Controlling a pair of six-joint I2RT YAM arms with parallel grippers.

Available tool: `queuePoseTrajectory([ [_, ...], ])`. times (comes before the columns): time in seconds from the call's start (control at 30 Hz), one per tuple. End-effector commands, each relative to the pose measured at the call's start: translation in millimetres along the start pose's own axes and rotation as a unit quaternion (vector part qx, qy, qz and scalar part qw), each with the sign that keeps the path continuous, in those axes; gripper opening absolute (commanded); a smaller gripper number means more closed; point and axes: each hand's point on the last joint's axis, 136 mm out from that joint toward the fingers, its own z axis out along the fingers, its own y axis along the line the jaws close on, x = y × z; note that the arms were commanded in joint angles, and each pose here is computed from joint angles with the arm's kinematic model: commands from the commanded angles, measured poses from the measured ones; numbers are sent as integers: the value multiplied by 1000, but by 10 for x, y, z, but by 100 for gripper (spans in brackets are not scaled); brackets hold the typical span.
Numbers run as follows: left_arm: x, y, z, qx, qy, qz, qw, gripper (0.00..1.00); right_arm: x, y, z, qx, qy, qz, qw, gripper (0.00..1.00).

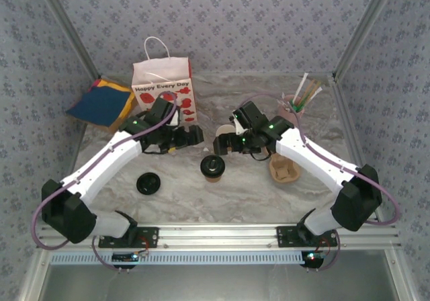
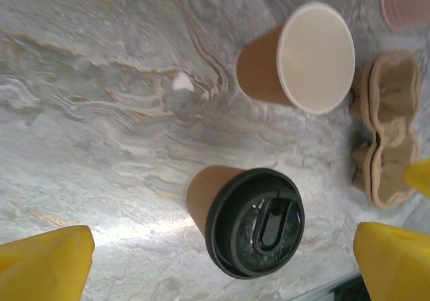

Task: Pack the takeout coffee

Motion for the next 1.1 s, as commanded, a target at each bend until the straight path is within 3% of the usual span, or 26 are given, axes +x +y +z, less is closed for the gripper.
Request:
queuePoseTrajectory([
  [0.0,-170,66,-242,-4,-38,8,999,100,-82,-47,-149,33,-21,12,999,100],
  [0.53,-536,402,-553,-31,-116,-19,993,100,-296,-69,-327,139,-64,-12,988,100],
  [0.8,-715,487,-716,-35,-151,-44,987,96,-316,-14,-270,140,-66,-12,988,100],
  [1.07,-803,358,-643,-10,-147,-79,986,91,-247,-159,-308,148,-73,-7,986,100],
])
